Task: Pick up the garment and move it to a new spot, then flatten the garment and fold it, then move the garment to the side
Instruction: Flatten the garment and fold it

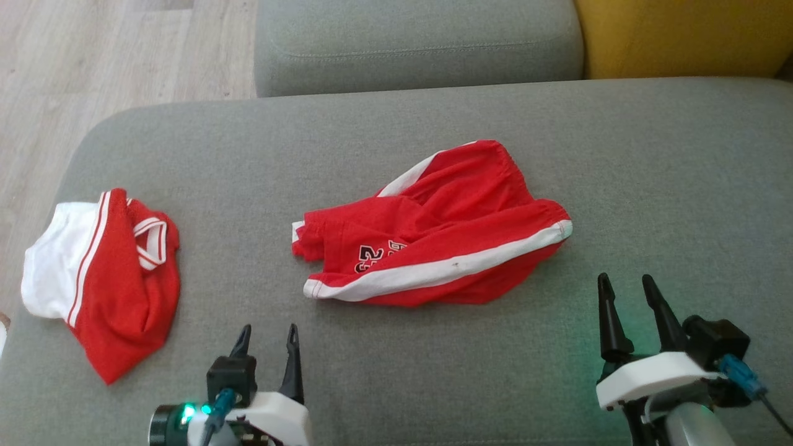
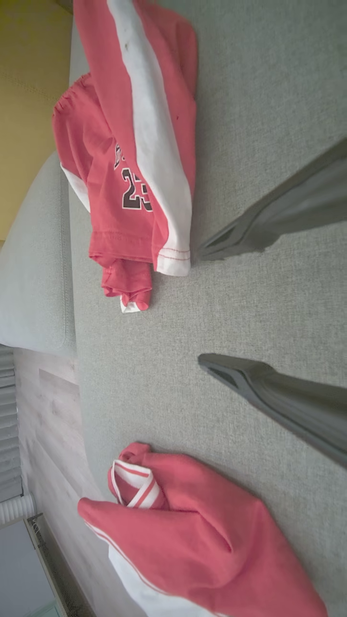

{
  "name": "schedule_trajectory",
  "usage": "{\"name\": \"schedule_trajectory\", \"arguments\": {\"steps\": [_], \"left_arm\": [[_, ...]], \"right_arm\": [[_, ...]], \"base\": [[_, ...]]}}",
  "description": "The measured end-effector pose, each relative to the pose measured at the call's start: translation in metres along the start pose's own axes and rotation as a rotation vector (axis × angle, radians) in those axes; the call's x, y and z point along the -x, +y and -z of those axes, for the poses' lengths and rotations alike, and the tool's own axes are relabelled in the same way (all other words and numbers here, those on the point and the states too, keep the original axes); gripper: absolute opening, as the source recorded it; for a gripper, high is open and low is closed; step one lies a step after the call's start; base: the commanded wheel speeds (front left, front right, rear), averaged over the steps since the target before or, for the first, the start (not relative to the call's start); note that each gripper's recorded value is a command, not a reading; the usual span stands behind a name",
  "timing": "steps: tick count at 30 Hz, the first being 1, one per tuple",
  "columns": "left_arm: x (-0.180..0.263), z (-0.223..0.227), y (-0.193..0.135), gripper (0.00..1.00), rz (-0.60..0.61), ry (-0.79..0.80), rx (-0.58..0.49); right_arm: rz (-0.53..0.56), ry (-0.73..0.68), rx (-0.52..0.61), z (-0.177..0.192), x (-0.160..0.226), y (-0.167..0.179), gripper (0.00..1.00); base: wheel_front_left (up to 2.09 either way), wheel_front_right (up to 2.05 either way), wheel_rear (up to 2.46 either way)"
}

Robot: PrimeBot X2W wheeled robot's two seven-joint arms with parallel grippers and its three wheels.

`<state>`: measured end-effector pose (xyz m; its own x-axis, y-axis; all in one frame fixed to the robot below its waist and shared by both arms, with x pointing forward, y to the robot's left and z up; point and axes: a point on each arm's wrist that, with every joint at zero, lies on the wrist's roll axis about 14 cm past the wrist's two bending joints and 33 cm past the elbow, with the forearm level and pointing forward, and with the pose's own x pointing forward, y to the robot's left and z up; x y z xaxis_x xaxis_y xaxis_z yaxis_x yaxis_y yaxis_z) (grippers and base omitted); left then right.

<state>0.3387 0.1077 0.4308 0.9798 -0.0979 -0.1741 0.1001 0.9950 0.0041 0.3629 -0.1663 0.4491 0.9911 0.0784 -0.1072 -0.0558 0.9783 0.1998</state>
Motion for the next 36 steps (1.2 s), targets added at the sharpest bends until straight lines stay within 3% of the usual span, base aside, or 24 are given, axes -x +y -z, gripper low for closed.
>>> {"name": "schedule_trajectory", "arguments": {"steps": [6, 14, 19, 36], "left_arm": [[-0.003, 0.003, -0.005, 1.0, 0.037, 0.013, 0.026], [-0.037, -0.019, -0.022, 1.0, 0.139, -0.023, 0.205], [-0.044, -0.007, -0.025, 1.0, 0.161, 0.022, 0.294], [-0.057, 0.015, -0.037, 1.0, 0.21, 0.108, 0.391]], "right_arm": [[-0.008, 0.039, -0.001, 0.012, -0.003, 0.003, 1.0], [-0.037, 0.071, -0.009, 0.021, -0.028, 0.011, 1.0], [-0.03, 0.099, -0.014, 0.03, -0.03, 0.009, 1.0], [0.01, 0.117, -0.025, 0.037, -0.027, -0.005, 1.0]], "base": [[0.0, 0.0, 0.0], [0.0, 0.0, 0.0], [0.0, 0.0, 0.0], [0.0, 0.0, 0.0]]}}
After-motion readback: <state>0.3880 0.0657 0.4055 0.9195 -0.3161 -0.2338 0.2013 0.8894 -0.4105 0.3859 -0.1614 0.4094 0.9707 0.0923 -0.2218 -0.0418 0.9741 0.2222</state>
